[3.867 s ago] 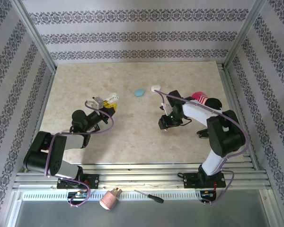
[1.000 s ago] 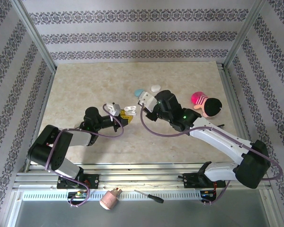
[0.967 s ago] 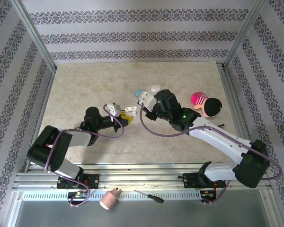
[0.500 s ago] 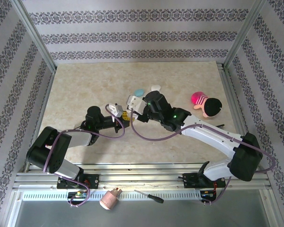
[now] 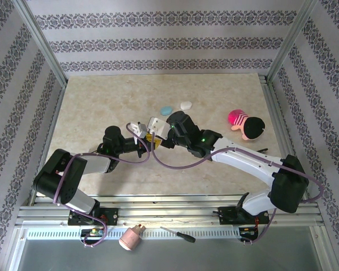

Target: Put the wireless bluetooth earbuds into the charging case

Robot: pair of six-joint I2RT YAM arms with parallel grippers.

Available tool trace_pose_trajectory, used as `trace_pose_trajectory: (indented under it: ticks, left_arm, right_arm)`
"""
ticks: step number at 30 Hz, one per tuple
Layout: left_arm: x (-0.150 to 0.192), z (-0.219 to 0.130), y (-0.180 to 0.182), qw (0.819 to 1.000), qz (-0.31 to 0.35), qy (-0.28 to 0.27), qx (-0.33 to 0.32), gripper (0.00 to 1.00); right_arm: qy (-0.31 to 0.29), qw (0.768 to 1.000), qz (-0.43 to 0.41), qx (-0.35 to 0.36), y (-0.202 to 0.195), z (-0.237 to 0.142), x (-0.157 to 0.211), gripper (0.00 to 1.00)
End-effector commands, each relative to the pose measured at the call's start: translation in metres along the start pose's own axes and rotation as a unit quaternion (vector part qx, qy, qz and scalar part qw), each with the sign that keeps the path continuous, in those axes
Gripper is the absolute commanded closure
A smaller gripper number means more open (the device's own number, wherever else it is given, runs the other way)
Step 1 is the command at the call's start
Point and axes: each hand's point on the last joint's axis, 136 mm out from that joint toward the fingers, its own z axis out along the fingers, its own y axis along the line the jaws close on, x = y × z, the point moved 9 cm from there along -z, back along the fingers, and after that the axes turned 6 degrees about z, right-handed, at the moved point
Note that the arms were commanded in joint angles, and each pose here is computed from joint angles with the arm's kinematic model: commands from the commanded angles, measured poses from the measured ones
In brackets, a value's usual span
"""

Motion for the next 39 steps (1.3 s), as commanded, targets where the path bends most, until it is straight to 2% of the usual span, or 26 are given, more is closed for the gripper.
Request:
trace_pose_trajectory:
  ticks: [1, 24, 31, 35, 39]
  left_arm:
    - [-0.013, 0.005, 0.001, 1.0, 0.019, -0.024, 0.007, 0.95]
    - [-0.015, 0.006, 0.005, 0.999, 0.013, -0.031, -0.006, 0.95]
    - [-0.015, 0.005, 0.004, 0.999, 0.017, -0.031, -0.012, 0.95]
    - [-0.014, 0.005, 0.005, 0.999, 0.019, -0.031, -0.015, 0.95]
    - [-0.014, 0.004, 0.005, 0.999, 0.024, -0.031, -0.019, 0.95]
  right_arm:
    - [0.003, 1.0, -0.006, 0.005, 0.001, 0.002, -0.005, 0.89]
    - [0.02, 1.0, -0.007, -0.002, 0.013, 0.015, -0.001, 0.89]
    - [0.037, 0.999, -0.014, -0.018, 0.016, 0.003, 0.003, 0.76]
    - [0.026, 1.0, -0.009, -0.014, 0.012, -0.007, 0.001, 0.62]
    - [-0.002, 0.999, 0.025, -0.021, 0.004, -0.018, 0.001, 0.57]
